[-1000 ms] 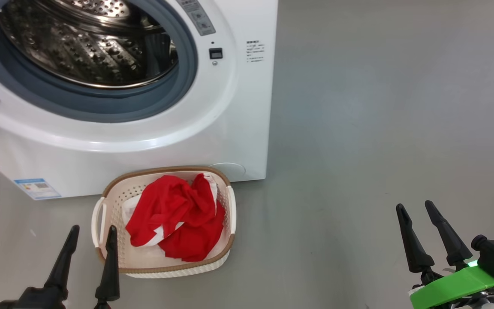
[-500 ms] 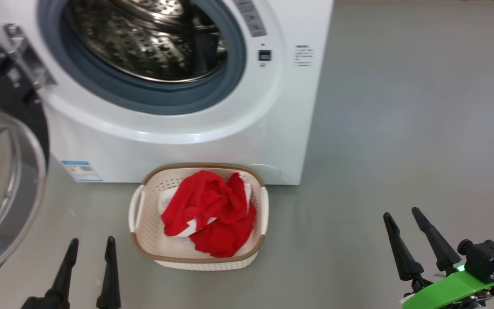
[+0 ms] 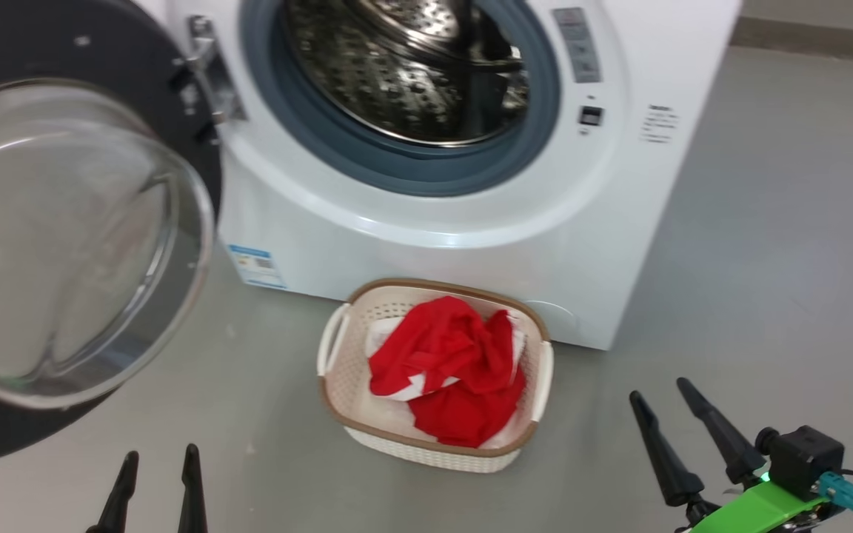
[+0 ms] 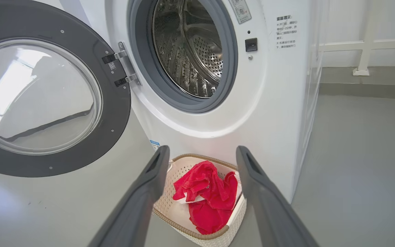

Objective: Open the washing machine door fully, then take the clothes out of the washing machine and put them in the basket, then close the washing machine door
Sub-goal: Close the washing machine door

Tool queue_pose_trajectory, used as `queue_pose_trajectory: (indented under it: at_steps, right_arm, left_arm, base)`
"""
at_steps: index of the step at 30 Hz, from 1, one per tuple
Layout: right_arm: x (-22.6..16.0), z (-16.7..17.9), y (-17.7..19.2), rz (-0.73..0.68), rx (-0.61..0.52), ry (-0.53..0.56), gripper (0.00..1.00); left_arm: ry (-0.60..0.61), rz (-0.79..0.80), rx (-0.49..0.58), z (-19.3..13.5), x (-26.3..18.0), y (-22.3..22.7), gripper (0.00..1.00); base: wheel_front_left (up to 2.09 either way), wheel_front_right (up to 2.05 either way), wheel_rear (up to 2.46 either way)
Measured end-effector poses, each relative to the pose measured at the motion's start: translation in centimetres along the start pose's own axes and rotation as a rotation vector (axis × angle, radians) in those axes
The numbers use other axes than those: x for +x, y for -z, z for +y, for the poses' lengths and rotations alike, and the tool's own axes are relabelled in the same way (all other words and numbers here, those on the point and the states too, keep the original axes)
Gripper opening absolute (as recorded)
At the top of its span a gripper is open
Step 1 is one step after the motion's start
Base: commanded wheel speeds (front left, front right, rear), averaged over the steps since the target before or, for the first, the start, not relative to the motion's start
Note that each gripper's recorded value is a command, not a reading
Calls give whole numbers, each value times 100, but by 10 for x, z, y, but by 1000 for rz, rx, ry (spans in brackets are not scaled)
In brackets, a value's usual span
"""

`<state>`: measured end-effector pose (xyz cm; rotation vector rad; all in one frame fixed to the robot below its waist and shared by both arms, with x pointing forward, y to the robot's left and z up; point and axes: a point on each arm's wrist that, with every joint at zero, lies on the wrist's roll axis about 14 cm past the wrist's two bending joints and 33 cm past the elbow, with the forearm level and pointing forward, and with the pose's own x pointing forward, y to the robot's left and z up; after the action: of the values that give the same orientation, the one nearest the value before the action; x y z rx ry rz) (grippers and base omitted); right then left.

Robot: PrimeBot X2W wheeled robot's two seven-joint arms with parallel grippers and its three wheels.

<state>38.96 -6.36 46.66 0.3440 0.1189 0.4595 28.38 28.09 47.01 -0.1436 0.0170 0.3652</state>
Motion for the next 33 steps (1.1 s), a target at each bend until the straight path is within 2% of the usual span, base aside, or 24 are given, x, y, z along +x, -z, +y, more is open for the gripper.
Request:
queue_pose_trajectory:
  at_steps: [9,22,33]
  right_arm:
    - [19,52,17,60,-6,-166,100]
    - [36,111,25,92,-25,-349,100]
    - [37,116,30,107,-18,-365,100]
  left_arm:
    - [-147,-4,-13,44,-34,0,100]
    - [-294,-38,-56,82,-70,-5,100]
    - [-323,-53,-66,87,-74,-9,100]
  base:
    - [0,0,0]
    - [0,0,0]
    - [0,0,0]
